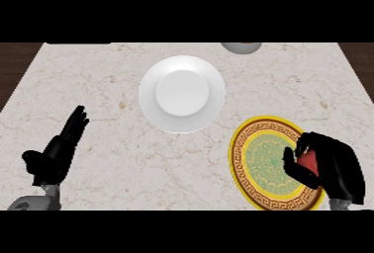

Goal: Pick the bell pepper from the plate and place it in the plate

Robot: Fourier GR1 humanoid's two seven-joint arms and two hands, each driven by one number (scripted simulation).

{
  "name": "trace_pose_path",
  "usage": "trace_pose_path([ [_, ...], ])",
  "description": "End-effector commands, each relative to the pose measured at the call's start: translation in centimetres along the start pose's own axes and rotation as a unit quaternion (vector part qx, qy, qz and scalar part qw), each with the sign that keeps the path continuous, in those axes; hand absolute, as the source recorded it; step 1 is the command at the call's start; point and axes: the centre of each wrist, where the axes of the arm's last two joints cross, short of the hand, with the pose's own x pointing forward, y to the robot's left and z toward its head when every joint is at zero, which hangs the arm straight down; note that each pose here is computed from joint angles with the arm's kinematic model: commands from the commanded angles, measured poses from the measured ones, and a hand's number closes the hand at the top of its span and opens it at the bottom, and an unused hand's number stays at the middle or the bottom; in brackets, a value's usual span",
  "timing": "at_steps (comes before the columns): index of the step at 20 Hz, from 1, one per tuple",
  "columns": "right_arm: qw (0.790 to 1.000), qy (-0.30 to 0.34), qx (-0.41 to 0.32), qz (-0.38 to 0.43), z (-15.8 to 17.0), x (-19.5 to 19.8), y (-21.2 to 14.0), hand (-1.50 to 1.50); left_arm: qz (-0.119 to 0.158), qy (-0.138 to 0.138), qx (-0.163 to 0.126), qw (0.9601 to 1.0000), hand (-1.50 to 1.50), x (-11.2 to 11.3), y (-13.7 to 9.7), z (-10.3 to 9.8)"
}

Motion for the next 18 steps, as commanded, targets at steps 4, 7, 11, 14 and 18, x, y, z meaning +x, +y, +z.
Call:
trace_pose_path([
  [4, 0.991, -0.051, -0.120, -0.020, 1.4, 5.4, -4.8, 1.50, -0.003, -0.004, -0.004, 1.0000, 0.00, 0.2, 0.2, 0.0],
  [7, 0.986, -0.065, -0.148, -0.025, 1.8, 6.3, -6.7, 1.50, 0.005, 0.008, -0.003, 1.0000, 0.00, -1.1, -0.1, 0.5],
  [11, 0.987, -0.088, -0.132, -0.039, 0.1, 9.6, -4.9, 1.50, 0.009, -0.002, -0.009, 0.9999, 0.00, 0.4, -0.8, -0.8],
  [14, 0.987, -0.093, -0.121, -0.049, -1.8, 12.5, -4.7, 1.50, 0.009, 0.000, -0.005, 0.9999, 0.00, 0.5, 0.2, -0.9],
  [18, 0.988, -0.103, -0.108, -0.038, -1.9, 14.9, -5.4, 1.50, 0.002, 0.004, -0.005, 1.0000, 0.00, 0.8, -0.9, -0.1],
])
